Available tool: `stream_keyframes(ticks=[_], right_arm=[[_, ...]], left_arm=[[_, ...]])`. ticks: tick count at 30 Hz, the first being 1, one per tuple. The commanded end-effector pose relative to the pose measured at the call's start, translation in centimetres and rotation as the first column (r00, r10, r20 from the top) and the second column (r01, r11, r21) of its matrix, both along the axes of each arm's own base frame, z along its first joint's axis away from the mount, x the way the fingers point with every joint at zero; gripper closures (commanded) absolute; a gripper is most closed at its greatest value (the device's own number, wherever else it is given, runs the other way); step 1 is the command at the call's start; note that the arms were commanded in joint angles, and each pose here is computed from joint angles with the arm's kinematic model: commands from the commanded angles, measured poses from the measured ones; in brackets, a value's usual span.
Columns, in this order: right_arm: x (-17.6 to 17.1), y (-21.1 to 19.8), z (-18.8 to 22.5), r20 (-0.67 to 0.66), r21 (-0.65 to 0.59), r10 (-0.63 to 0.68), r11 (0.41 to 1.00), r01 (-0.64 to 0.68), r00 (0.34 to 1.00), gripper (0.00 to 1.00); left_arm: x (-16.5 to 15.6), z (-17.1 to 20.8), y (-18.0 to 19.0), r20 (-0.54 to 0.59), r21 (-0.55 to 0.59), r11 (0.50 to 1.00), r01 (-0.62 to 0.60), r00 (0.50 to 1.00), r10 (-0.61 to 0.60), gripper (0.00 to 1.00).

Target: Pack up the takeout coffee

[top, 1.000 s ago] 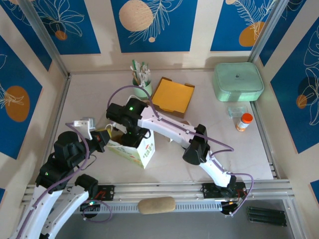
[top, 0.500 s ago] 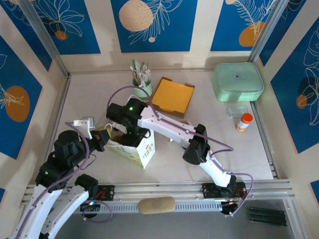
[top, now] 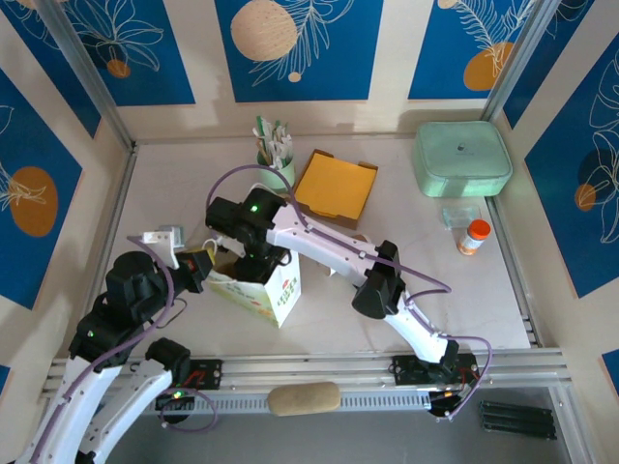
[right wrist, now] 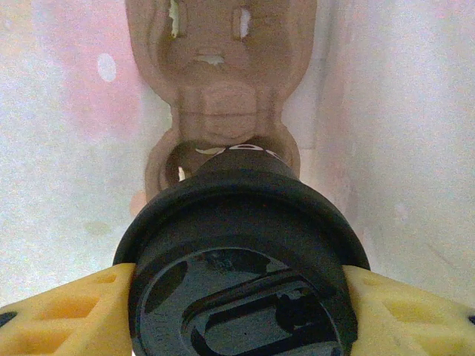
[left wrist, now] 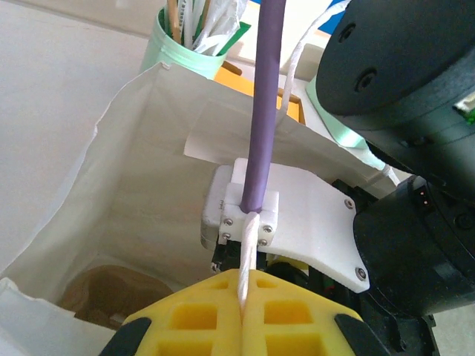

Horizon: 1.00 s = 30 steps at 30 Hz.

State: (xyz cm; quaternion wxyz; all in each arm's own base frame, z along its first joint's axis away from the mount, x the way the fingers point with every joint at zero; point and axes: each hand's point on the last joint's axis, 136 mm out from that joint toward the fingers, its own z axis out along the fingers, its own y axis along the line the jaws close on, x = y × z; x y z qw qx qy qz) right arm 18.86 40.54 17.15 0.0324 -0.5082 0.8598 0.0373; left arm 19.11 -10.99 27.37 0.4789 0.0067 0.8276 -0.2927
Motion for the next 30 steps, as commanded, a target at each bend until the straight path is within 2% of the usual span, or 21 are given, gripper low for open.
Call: stream_keyframes(ticks=[1, 11, 17, 30], right_arm=[[-0.1, 0.5, 0.1, -0.033, 0.023, 0.002, 1.0, -0.001, 0.999, 0.52], [0.8, 0.5, -2.3, -0.084, 0.004, -0.058, 0.998, 0.059, 0.995, 0.52], [0.6, 0.1, -3.2, -0.075, -0.025, -0.053, 0.998, 0.051, 0.996, 0.52], [0.1, 0.5, -2.9, -0.039, -0.006, -0.014, 1.0, 0.014, 0.999, 0.52]], left_arm=[[0.1, 0.1, 0.2, -0.015, 0.007, 1.0, -0.012, 1.0, 0.012, 1.0], [0.3, 0.1, -0.2, -0.014, 0.002, 1.0, 0.002, 1.0, -0.002, 1.0], [0.3, 0.1, -0.1, -0.015, 0.005, 1.0, 0.001, 1.0, -0.001, 1.0], [0.2, -0.3, 0.0, -0.024, 0.012, 1.0, -0.006, 1.0, 0.007, 1.0]])
